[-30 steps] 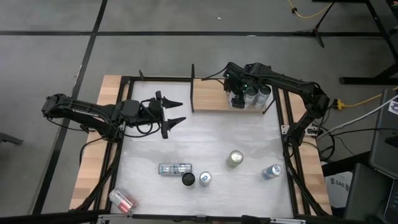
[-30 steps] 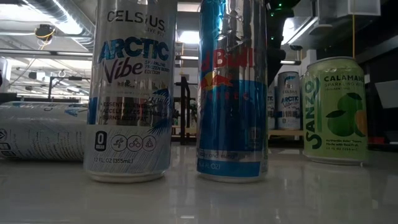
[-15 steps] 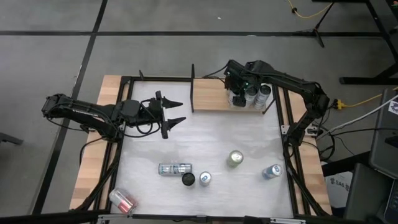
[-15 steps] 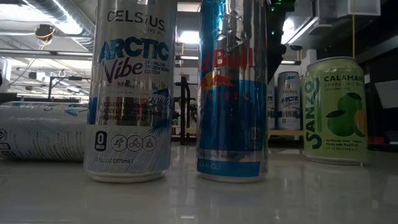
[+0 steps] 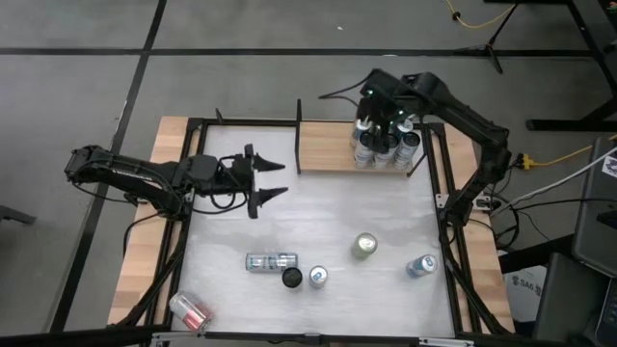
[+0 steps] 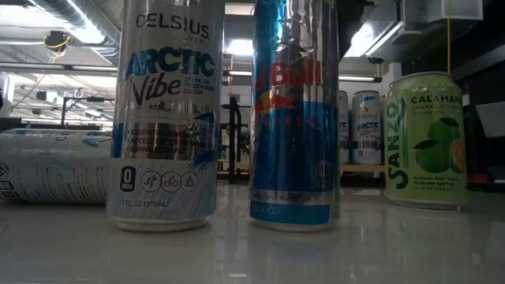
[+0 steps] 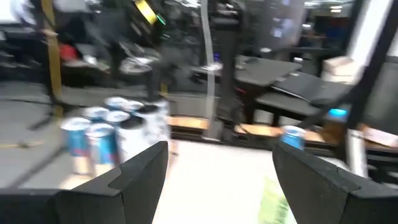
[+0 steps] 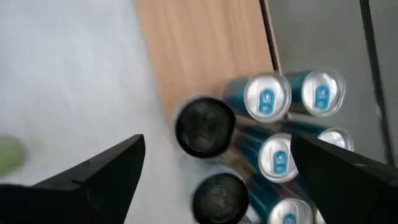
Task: Place canned beverage on shelf
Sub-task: Put the blue soda can on the shelf aligned with the other blue soda cans
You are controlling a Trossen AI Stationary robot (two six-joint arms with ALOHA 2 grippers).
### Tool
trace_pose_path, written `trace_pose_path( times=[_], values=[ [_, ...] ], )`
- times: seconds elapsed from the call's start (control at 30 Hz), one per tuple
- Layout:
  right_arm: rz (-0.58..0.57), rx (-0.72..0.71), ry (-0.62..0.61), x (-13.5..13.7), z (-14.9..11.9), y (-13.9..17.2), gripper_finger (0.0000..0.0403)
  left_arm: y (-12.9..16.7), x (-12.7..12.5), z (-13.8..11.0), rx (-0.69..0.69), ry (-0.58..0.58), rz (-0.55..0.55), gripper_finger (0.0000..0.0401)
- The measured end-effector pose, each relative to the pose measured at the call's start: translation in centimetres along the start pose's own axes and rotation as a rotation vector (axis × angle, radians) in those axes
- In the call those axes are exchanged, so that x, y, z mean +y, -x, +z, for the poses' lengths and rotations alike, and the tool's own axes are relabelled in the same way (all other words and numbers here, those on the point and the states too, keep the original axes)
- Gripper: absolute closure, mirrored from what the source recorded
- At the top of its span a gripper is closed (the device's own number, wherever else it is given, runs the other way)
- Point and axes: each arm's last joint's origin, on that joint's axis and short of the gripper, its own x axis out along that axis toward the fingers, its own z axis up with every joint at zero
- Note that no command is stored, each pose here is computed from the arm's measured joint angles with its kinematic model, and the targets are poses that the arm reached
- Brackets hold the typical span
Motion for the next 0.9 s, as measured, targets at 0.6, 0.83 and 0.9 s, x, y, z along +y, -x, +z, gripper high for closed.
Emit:
trace_pose_path(
  times=[0.6, 0.83, 0.9],
  values=[
    [0.158, -0.294, 0.243, 10.4, 3.4, 3.1, 0.001, 5.0, -5.6, -6.5, 0.715, 0.393, -0.079, 0.0119],
    [0.217, -0.317, 0.358, 14.9, 3.5, 2.0, 0.001, 6.8, -7.2, -7.7, 0.763, 0.305, -0.015, 0.0119],
    [0.233, -0.304, 0.388, 16.0, 3.3, 1.6, 0.001, 6.9, -7.7, -8.1, 0.758, 0.275, -0.002, 0.0119]
  ],
)
